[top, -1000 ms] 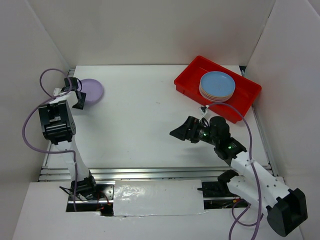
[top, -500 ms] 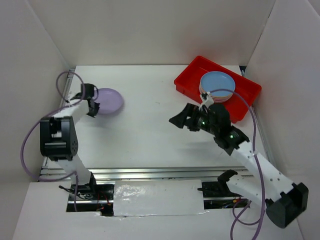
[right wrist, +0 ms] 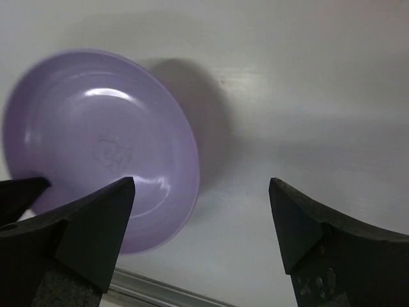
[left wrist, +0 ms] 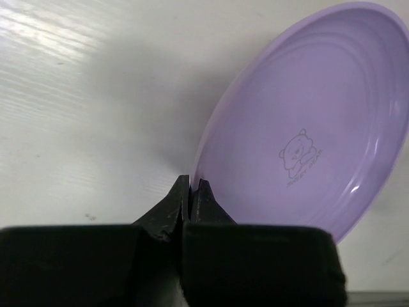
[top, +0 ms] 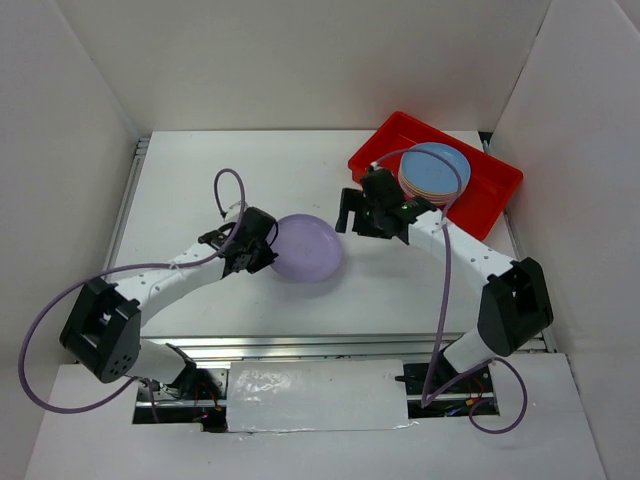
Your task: Place the plates into the plastic bin on the countertop
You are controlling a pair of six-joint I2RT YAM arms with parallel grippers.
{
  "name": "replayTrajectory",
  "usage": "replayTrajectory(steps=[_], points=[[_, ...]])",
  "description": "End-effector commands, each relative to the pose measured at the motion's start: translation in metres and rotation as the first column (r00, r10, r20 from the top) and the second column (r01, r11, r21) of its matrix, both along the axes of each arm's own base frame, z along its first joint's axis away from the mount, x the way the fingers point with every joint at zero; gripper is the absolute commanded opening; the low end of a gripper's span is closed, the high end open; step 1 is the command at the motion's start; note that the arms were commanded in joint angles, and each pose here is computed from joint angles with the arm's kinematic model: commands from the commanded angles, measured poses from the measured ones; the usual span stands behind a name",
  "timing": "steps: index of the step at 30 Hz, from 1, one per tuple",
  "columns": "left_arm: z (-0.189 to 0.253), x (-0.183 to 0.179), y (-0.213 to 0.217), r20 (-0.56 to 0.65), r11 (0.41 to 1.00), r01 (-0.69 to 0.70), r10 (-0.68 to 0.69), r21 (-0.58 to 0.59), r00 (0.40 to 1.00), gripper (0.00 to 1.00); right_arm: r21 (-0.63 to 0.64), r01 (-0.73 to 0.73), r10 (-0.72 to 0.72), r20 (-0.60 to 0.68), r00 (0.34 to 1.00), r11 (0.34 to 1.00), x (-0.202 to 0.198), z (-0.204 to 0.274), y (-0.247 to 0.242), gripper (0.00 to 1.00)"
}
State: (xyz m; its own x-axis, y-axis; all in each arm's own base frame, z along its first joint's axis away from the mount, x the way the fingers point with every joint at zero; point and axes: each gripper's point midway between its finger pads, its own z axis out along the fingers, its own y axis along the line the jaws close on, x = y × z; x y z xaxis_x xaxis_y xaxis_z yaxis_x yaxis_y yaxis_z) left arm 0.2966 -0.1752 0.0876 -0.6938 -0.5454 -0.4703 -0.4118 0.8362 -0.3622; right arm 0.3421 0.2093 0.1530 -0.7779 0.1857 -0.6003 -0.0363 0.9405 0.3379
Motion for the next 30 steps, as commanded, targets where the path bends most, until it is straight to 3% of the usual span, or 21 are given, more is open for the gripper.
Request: replayTrajectory(steps=[1,4,5,9,11,12,13,14,15,18,19,23,27,30], points=[[0.050,0.007,-0.025,0.133,0.994,0.107,-0.103,-0.029,0.986,0.00,0.041,-0.064,0.067,-0.053,0.996,0.997,-0.016,-0.022,0.004,0.91],[0.064,0.003,-0.036,0.153,0.986,0.157,-0.148,-0.048,0.977,0.00,0.106,-0.114,0.124,-0.085,0.989,0.988,-0.028,-0.036,0.016,0.83],[0.069,0.000,-0.038,0.164,0.983,0.173,-0.160,-0.063,0.973,0.00,0.121,-0.123,0.133,-0.086,0.987,0.985,-0.030,-0.036,0.017,0.65],[0.082,-0.006,-0.039,0.200,0.976,0.195,-0.172,-0.100,0.964,0.00,0.196,-0.163,0.177,-0.058,0.982,0.967,-0.039,-0.029,0.025,0.44],[0.090,-0.008,-0.034,0.219,0.975,0.195,-0.168,-0.108,0.961,0.00,0.242,-0.173,0.186,-0.034,0.982,0.955,-0.046,-0.018,0.027,0.00],[0.093,-0.007,-0.030,0.223,0.979,0.178,-0.151,-0.105,0.963,0.10,0.244,-0.169,0.180,-0.025,0.983,0.955,-0.047,-0.014,0.026,0.00],[0.101,-0.007,-0.027,0.235,0.981,0.165,-0.136,-0.107,0.962,0.28,0.240,-0.158,0.166,-0.014,0.986,0.958,-0.045,-0.009,0.023,0.00],[0.098,-0.013,-0.017,0.202,0.987,0.138,-0.120,-0.079,0.972,0.82,0.214,-0.119,0.121,0.006,0.993,0.970,-0.040,-0.003,0.015,0.00],[0.102,-0.012,-0.006,0.204,0.995,0.087,-0.074,-0.054,0.976,0.99,0.188,-0.088,0.091,-0.009,0.996,0.978,-0.040,-0.002,0.007,0.00],[0.129,-0.028,0.014,0.232,0.998,0.058,-0.053,-0.015,0.971,0.99,0.145,0.026,-0.030,0.027,0.999,0.989,-0.012,0.026,-0.023,0.00],[0.153,-0.033,0.025,0.292,0.999,0.039,-0.032,-0.016,0.956,0.99,0.140,0.096,-0.101,0.031,0.994,0.985,0.003,0.031,-0.045,0.00],[0.195,-0.062,0.047,0.380,0.992,0.120,-0.124,0.034,0.917,0.99,0.155,0.310,-0.319,0.033,0.947,0.938,0.054,0.050,-0.112,0.00],[0.195,-0.090,0.072,0.321,0.964,0.198,-0.247,0.179,0.914,0.99,0.210,0.456,-0.469,0.012,0.883,0.865,0.106,0.070,-0.166,0.00],[0.179,-0.103,0.094,0.255,0.944,0.192,-0.262,0.267,0.931,0.99,0.194,0.579,-0.580,-0.056,0.812,0.792,0.137,0.050,-0.209,0.00]])
